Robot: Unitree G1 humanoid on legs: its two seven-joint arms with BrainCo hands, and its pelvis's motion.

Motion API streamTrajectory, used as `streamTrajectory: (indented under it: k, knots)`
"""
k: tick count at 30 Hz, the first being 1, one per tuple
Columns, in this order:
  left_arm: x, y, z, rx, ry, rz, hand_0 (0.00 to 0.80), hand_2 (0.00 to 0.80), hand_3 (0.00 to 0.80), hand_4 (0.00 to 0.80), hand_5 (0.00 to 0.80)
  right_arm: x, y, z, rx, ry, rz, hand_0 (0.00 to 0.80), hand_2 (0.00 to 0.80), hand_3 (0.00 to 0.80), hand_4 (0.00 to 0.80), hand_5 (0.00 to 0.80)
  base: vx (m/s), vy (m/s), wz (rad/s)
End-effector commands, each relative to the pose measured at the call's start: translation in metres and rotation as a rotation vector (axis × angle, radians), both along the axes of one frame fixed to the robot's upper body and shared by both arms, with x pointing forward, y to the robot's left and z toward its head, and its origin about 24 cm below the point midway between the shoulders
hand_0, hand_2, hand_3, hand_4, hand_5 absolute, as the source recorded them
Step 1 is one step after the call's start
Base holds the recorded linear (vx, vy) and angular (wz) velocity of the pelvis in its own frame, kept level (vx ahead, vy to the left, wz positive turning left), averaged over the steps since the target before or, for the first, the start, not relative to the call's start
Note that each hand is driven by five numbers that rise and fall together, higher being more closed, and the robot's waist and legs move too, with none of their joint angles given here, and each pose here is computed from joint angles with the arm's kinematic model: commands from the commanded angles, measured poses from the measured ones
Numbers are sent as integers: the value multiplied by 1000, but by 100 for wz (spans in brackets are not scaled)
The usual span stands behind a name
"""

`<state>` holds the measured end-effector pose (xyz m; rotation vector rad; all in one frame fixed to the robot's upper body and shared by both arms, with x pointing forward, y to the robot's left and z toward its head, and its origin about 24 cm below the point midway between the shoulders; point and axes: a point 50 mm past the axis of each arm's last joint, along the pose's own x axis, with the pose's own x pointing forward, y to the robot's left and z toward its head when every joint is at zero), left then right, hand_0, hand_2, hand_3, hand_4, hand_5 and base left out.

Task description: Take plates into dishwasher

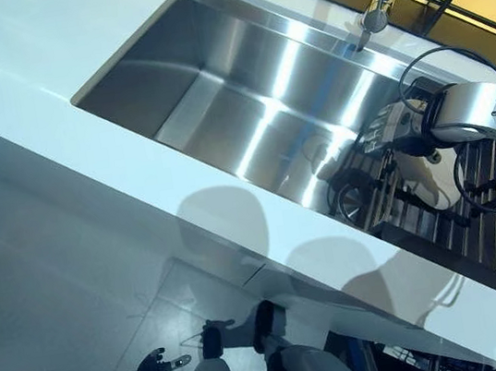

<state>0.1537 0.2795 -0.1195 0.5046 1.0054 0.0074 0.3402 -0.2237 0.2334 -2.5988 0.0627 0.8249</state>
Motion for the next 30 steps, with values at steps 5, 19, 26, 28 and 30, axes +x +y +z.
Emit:
streamTrajectory:
  k: [5,19,26,28,30]
  knots:
    - [-2,14,7,10,-43,24,0,0,0,0,0,-3,-10,30,8,-95,-39,0,0,0,0,0,0,0,0]
    - [0,18,10,20,-44,25,0,0,0,0,0,-5,-14,32,22,-91,-64,0,0,0,0,0,0,0,0]
    - [1,18,10,20,-45,20,0,0,0,0,0,-5,-14,33,29,-89,-66,41,41,41,41,41,0,0,0]
    - [2,19,11,20,-46,21,0,0,0,0,0,-5,-14,33,31,-88,-64,41,41,41,41,41,0,0,0]
    - [3,18,11,20,-47,21,0,0,0,0,0,-5,-14,33,31,-86,-63,41,41,41,41,41,0,0,0]
